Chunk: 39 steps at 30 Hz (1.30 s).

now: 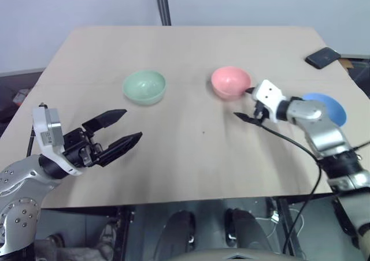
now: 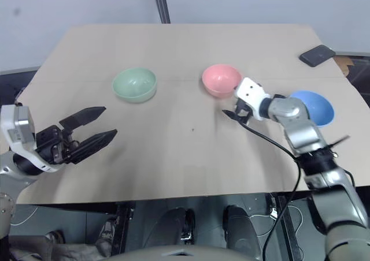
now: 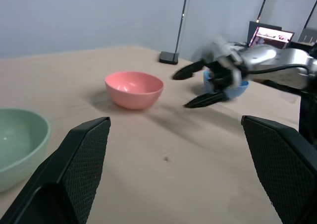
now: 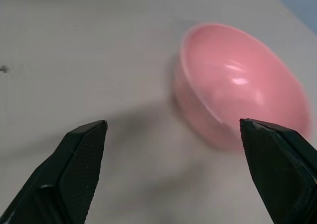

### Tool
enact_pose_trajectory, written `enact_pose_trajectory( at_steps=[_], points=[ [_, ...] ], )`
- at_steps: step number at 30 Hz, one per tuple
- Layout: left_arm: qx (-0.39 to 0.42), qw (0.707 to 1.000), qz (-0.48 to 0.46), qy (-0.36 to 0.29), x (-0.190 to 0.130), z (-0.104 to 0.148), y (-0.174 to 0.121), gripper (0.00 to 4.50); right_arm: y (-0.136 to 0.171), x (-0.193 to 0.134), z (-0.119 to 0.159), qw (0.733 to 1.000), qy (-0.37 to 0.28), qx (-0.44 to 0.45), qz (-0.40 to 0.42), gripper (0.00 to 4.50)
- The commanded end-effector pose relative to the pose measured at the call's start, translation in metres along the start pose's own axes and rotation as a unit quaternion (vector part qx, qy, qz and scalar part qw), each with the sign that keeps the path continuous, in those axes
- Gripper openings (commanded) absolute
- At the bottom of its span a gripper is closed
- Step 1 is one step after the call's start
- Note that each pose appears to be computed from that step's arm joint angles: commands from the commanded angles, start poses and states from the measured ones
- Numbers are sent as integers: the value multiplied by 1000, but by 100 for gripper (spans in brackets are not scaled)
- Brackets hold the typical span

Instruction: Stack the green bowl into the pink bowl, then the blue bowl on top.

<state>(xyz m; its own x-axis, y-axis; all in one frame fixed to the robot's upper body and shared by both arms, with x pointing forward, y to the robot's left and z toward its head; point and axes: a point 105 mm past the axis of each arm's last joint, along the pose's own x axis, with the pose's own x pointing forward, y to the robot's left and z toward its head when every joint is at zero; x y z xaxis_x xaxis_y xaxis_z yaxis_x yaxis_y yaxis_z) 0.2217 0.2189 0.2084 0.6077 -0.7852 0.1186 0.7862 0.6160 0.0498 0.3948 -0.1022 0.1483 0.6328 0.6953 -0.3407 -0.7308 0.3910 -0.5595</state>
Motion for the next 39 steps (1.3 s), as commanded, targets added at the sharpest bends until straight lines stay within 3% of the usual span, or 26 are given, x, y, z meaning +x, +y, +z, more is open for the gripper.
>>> enact_pose_trajectory(
  at_steps=[1,7,8,10,13,16,18,24,32,34,36,37,39],
  points=[
    [33,999,-3,16,-3,5,-9,450,-14,14,6,999,-4,-44,-3,448],
    [36,996,16,82,-12,-11,-19,450,-27,34,9,998,4,-61,-9,448],
    [35,996,19,83,-13,-11,-19,450,-28,35,11,998,2,-62,-9,424],
    [36,996,23,83,-15,-11,-19,450,-29,38,15,998,-4,-70,-6,366],
    [37,996,28,77,-15,-9,-19,450,-28,39,20,996,-14,-83,1,212],
    [37,996,31,73,-14,-9,-17,450,-26,38,27,995,-26,-99,7,110],
    [34,996,38,71,-12,-10,-14,450,-22,36,32,992,-36,-117,26,3],
    [22,993,92,71,-8,-14,5,450,19,12,57,980,-88,-123,130,3],
    [12,974,189,122,15,-18,38,450,105,-18,48,971,-31,-44,232,3],
    [27,972,193,132,25,-17,41,450,109,-15,46,973,-22,-31,226,76],
    [39,971,190,140,33,-16,42,450,110,-14,47,975,-19,-18,222,114],
    [42,971,188,145,36,-16,43,450,109,-14,49,975,-21,-13,219,176],
    [44,971,181,152,42,-15,44,450,105,-16,55,978,-28,-8,206,252]
  ],
)
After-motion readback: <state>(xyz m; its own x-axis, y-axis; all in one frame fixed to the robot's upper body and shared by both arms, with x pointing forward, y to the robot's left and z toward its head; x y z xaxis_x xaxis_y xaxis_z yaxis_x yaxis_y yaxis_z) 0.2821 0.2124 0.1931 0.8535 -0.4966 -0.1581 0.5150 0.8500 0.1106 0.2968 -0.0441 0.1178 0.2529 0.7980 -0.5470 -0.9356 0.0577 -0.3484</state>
